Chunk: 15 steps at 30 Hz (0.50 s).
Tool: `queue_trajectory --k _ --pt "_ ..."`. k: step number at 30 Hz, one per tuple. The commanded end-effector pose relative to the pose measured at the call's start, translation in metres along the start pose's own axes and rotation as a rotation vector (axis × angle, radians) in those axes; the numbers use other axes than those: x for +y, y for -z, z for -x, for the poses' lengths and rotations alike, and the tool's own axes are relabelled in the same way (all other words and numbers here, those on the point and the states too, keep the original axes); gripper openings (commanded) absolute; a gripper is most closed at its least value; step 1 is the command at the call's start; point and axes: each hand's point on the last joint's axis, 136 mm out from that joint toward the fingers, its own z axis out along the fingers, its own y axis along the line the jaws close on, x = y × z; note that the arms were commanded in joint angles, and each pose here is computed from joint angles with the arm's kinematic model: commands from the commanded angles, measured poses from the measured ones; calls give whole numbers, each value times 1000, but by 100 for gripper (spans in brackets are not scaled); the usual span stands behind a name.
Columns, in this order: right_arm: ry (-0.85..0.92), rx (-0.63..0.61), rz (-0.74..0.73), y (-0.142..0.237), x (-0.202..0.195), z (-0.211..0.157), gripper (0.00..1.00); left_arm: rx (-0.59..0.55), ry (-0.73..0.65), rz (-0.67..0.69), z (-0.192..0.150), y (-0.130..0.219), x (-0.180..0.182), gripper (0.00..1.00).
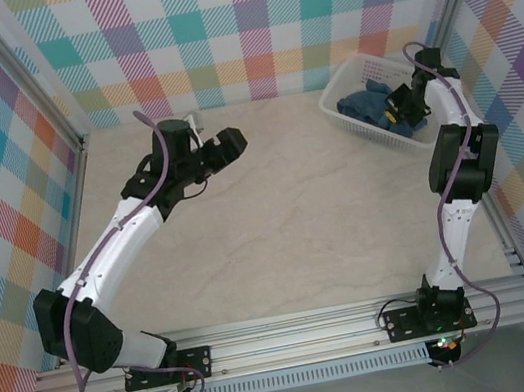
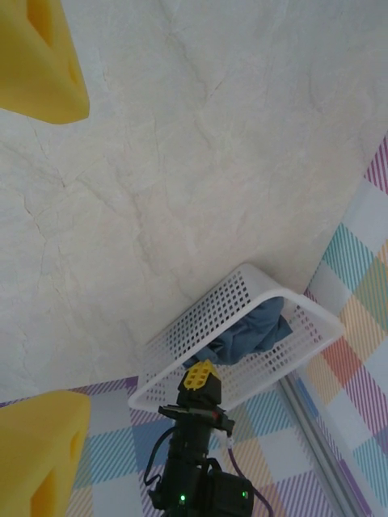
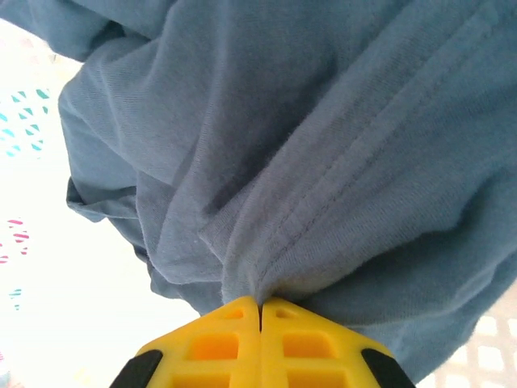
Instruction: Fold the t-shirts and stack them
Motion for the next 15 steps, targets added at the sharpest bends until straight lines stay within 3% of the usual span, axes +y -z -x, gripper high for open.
queue_trajectory --k 1,5,8,12,15 --pt "99 -111 92 41 38 10 0 -12 -20 -44 6 19 -20 86" --pt "298 -264 280 113 112 12 0 -46 -23 -29 13 28 -22 86" --pt "471 -367 460 184 177 -7 0 -81 -31 -8 19 35 -21 86" --pt "698 -482 734 286 257 -63 0 -147 -40 55 29 48 -12 86" --pt "777 -495 954 357 294 -111 0 -202 -56 135 38 62 -2 86"
